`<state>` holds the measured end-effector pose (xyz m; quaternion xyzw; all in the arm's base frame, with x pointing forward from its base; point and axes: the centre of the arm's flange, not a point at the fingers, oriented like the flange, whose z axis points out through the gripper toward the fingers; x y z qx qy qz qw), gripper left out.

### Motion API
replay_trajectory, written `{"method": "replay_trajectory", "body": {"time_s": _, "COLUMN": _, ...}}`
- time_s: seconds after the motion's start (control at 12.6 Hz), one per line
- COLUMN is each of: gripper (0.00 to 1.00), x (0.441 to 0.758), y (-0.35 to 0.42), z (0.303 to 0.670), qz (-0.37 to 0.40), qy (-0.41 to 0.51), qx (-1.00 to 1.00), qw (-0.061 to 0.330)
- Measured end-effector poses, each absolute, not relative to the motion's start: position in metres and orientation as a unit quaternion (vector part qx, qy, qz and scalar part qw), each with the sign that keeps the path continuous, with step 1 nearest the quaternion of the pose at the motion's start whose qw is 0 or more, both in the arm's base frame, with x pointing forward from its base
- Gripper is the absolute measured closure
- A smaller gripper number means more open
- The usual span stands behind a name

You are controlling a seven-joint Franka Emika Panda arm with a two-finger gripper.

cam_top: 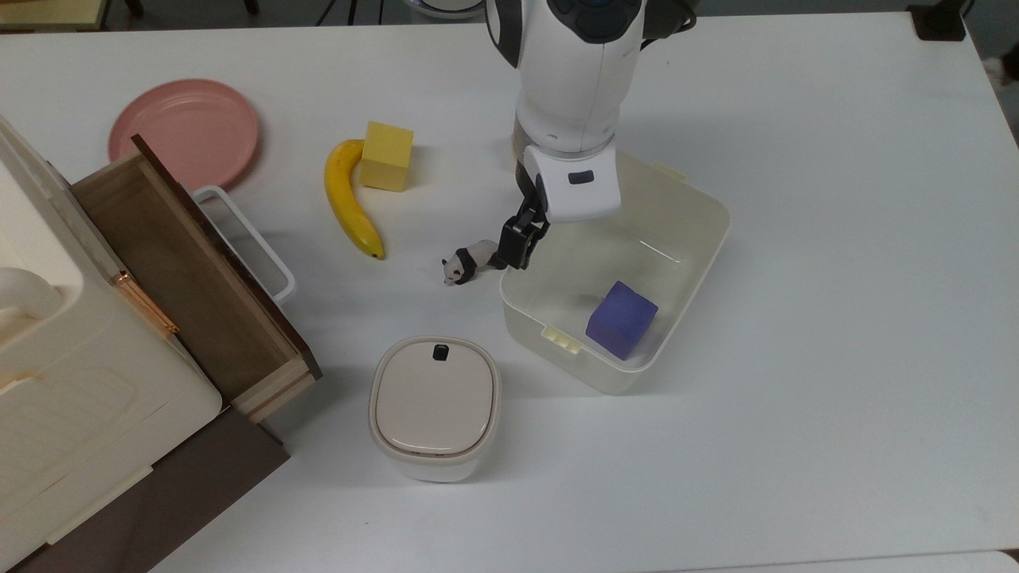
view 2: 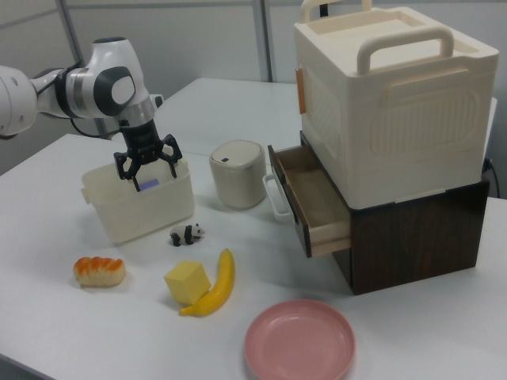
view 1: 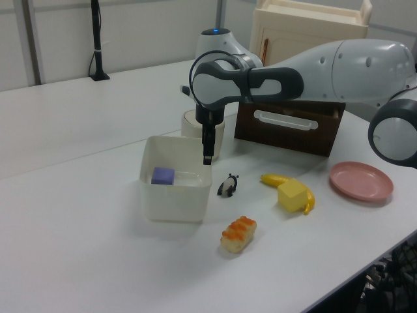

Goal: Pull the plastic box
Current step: 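Drag the plastic box by its rim toward the panda figure, then lift the gripper out of the box and move it away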

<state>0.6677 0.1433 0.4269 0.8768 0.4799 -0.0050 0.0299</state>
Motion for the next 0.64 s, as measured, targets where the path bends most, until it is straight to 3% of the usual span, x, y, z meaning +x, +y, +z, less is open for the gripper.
{"method": "replay_trajectory", "body": {"time_s": 0.16, "gripper": 0.00, "x": 0.668, "y": 0.141, "z": 0.435, "qz": 0.003, "qy": 0.454, "qx": 0.891, "qw": 0.031}}
{"method": "replay_trajectory", "body": {"time_s": 0.4, "gripper": 0.00, "x": 0.664, "y": 0.134, "z": 0.483, "qz": 0.041, "qy": 0.357, "qx": 0.932, "qw": 0.033}}
{"method": "replay_trajectory", "body": {"time_s": 0.64, "gripper": 0.00, "x": 0.648, "y": 0.080, "z": 0.547, "qz": 0.071, "qy": 0.174, "qx": 0.982, "qw": 0.024}}
